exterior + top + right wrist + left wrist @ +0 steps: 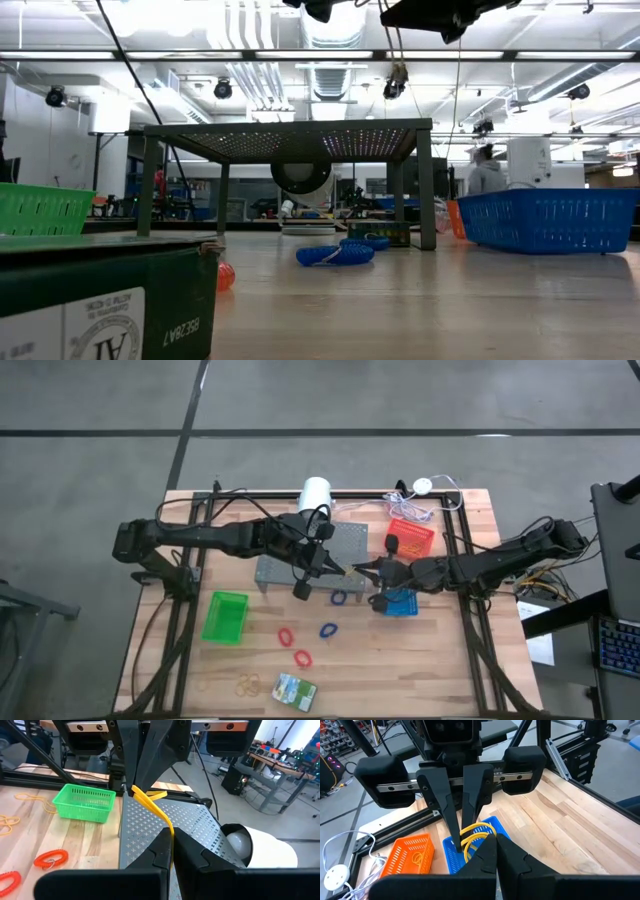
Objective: Pick & Place Office Desk Supplies
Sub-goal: Put the yellow rubber band into the orange bin
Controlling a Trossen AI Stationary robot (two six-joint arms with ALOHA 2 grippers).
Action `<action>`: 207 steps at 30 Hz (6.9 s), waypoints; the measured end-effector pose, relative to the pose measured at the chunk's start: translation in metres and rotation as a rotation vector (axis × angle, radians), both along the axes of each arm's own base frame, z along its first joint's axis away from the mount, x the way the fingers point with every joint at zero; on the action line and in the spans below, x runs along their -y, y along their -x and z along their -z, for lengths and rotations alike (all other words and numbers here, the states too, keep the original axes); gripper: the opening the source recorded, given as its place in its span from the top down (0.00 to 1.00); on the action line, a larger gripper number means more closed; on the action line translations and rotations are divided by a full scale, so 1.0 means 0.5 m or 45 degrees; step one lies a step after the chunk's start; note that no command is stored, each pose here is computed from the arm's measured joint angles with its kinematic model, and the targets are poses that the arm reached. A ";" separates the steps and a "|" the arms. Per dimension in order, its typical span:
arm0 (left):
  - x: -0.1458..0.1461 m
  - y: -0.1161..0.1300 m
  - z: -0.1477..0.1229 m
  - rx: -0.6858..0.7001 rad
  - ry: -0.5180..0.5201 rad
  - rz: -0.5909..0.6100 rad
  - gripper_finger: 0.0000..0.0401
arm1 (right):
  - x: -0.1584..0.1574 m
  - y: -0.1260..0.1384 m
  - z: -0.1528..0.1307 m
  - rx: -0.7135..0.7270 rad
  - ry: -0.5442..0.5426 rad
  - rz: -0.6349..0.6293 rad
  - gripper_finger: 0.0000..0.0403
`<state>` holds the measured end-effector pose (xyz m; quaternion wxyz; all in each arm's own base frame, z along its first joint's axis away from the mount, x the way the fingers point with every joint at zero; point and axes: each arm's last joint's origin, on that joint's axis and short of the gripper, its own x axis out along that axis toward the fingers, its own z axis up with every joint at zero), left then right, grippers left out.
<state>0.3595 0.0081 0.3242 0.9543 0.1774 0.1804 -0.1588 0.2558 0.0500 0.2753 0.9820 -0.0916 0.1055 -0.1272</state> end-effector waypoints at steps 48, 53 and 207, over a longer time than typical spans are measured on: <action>0.002 0.001 0.003 -0.042 0.109 -0.047 0.39 | 0.009 0.005 -0.003 0.030 -0.033 0.159 0.98; 0.002 0.001 0.003 -0.049 0.112 -0.049 0.40 | 0.027 0.013 -0.007 0.041 -0.126 0.222 0.98; 0.003 0.019 0.033 -0.278 0.116 -0.056 0.41 | 0.414 0.150 0.170 -1.022 -1.266 1.040 0.66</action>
